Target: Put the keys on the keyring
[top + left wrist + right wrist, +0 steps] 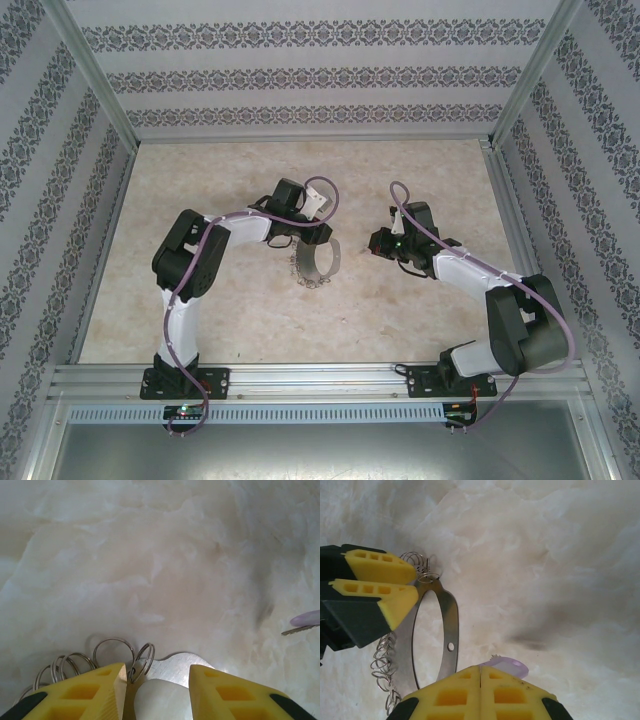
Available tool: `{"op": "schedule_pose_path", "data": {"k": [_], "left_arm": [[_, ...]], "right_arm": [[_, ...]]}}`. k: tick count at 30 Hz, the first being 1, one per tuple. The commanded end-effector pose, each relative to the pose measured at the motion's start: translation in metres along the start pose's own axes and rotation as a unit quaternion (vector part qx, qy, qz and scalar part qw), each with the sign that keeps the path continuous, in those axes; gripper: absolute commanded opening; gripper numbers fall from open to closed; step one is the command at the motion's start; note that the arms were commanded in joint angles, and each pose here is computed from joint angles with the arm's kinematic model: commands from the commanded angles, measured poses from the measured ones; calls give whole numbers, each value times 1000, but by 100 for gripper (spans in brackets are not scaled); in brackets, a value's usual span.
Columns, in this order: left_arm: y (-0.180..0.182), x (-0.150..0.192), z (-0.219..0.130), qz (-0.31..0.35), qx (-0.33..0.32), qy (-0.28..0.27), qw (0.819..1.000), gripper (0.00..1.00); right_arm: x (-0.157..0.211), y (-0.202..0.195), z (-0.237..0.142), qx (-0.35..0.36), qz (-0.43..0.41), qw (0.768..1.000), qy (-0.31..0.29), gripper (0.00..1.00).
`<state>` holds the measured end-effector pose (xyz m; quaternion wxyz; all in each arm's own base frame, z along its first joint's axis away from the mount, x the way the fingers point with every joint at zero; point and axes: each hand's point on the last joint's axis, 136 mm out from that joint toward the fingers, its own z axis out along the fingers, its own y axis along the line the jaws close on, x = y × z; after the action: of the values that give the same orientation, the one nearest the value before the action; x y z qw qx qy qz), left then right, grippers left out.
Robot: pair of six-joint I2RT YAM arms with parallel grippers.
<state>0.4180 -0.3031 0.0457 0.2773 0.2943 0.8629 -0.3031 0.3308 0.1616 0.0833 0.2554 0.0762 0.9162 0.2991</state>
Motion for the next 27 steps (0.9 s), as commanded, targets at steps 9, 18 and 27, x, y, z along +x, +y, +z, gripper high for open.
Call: {"op": "schedule_pose_path", "data": {"k": [9, 18, 27], "left_arm": [[15, 2, 5, 1, -20, 3, 1000, 34], [22, 0, 10, -1, -35, -5, 999, 30], [11, -10, 12, 5, -22, -17, 1000, 31]], "right_arm": [[-9, 7, -1, -12, -7, 1000, -8, 0], [-9, 7, -1, -12, -7, 1000, -9, 0], [-9, 7, 0, -12, -7, 1000, -9, 0]]}}
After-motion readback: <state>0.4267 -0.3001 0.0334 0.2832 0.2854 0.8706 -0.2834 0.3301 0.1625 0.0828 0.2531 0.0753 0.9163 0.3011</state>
